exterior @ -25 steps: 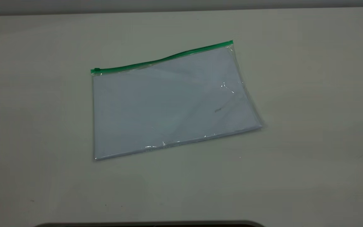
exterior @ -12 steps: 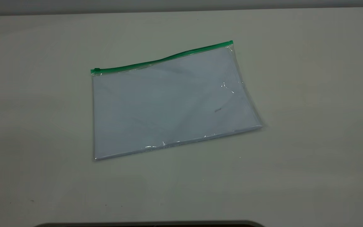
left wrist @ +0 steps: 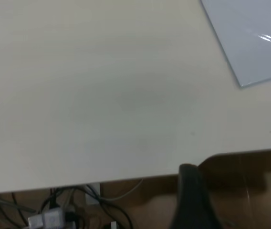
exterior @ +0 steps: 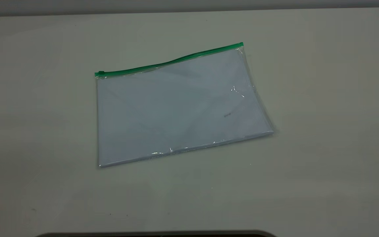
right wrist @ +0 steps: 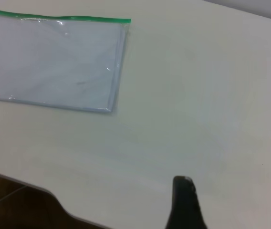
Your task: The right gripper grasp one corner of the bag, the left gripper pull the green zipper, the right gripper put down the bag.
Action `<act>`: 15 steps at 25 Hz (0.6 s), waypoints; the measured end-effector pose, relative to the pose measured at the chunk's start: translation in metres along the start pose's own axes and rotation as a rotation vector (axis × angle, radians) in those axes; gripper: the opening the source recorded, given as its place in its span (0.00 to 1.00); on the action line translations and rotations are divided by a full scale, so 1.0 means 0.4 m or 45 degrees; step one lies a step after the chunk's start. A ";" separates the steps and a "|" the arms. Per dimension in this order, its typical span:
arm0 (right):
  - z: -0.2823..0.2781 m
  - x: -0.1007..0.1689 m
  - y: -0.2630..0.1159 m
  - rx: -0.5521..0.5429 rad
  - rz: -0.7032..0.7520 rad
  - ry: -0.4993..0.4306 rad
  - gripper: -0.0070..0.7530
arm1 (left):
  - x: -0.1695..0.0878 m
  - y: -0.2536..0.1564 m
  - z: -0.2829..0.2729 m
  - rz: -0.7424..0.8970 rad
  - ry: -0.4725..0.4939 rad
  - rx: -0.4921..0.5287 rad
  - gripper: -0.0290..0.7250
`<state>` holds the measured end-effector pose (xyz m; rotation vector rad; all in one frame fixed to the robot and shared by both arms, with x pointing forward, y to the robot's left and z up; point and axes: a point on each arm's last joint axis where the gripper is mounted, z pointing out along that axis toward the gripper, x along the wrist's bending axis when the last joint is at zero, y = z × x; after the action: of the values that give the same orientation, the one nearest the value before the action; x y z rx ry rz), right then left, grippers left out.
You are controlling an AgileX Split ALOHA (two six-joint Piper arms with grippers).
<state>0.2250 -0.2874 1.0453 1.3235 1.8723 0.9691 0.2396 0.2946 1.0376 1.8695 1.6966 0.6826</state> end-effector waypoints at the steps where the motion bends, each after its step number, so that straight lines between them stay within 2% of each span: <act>1: 0.000 0.000 0.000 0.000 0.000 0.000 0.76 | 0.000 -0.002 0.005 -0.001 0.000 0.004 0.78; 15: 0.000 0.000 0.000 0.000 0.001 0.000 0.76 | 0.001 -0.002 0.012 -0.011 0.002 -0.003 0.78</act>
<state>0.2250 -0.2874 1.0453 1.3245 1.8717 0.9694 0.2422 0.2948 1.0337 1.8596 1.7033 0.6819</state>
